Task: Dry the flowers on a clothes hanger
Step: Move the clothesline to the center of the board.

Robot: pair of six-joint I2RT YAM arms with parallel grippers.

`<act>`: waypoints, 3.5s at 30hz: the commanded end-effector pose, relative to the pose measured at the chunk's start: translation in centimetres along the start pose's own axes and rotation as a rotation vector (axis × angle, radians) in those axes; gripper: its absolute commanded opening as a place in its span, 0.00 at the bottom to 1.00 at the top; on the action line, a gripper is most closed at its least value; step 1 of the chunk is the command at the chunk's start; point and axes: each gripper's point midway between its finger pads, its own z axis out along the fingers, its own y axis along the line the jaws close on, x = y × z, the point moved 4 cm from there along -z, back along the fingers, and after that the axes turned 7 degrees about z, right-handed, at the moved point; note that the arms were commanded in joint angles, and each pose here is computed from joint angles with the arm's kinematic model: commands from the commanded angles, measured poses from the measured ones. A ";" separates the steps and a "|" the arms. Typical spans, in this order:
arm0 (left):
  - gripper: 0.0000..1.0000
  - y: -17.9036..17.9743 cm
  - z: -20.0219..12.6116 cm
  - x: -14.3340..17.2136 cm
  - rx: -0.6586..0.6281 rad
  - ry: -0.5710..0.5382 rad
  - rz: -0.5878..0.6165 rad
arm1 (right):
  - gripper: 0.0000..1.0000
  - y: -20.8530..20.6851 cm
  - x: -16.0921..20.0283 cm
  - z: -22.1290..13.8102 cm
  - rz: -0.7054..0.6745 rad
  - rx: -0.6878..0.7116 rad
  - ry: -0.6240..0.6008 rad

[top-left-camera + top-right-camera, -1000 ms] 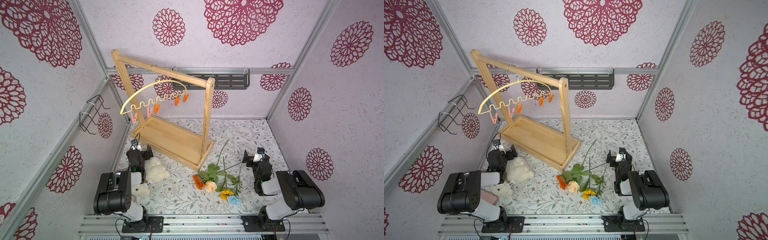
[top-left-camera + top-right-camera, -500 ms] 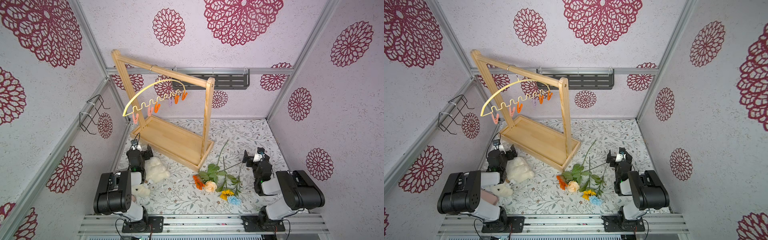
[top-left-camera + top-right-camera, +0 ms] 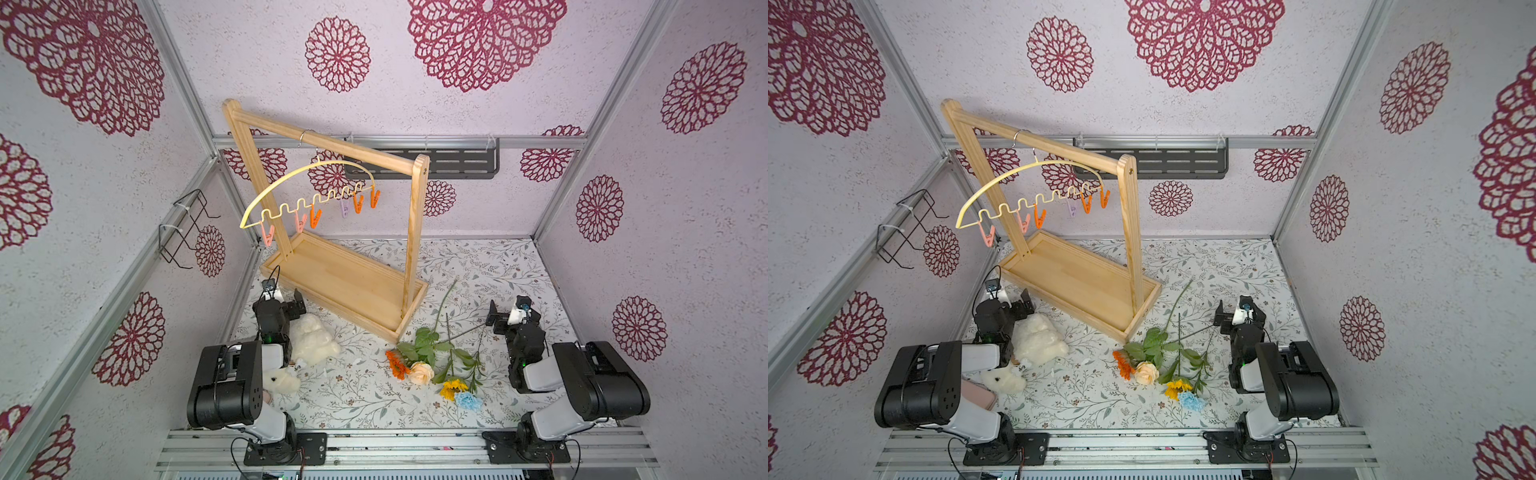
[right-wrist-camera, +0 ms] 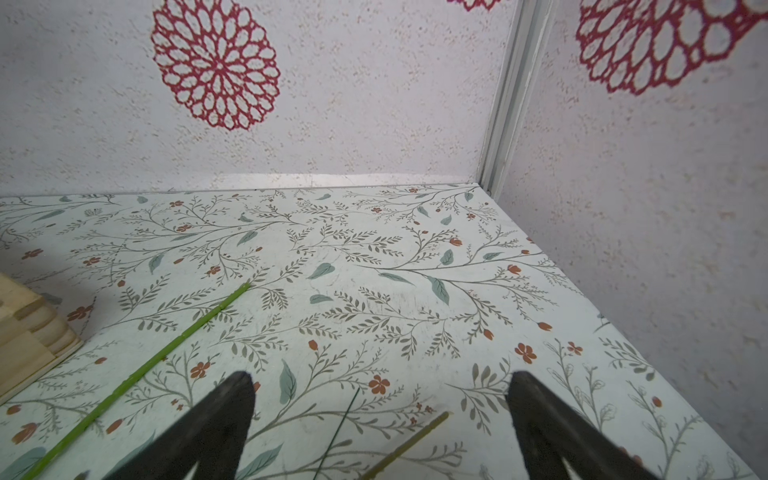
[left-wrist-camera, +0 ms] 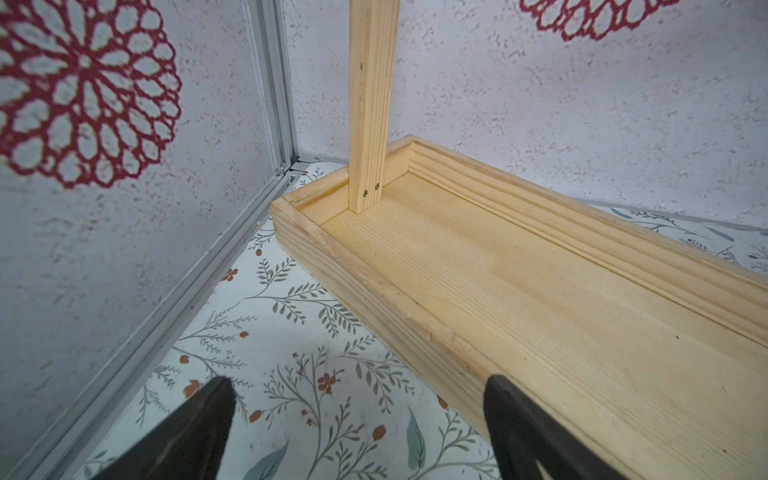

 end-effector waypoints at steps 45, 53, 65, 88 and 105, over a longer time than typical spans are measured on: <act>0.97 2.1 -8.3 -4.7 -0.071 0.278 -0.346 | 0.93 29.5 -10.7 -1.8 0.211 -0.332 0.042; 0.97 1.8 -8.0 -4.8 -0.053 0.293 -0.362 | 0.75 30.0 -10.5 -0.4 0.173 -0.257 0.049; 0.97 2.0 -8.0 -5.6 -0.064 0.273 -0.364 | 0.66 27.0 -10.6 3.2 0.104 -0.225 0.145; 0.97 4.1 -8.9 -3.4 -0.233 0.269 -0.407 | 0.81 15.9 -12.2 5.9 0.095 -0.071 0.154; 0.97 0.9 -8.6 -6.0 -0.091 0.191 -0.314 | 0.96 13.0 -11.9 2.6 0.359 -0.181 0.352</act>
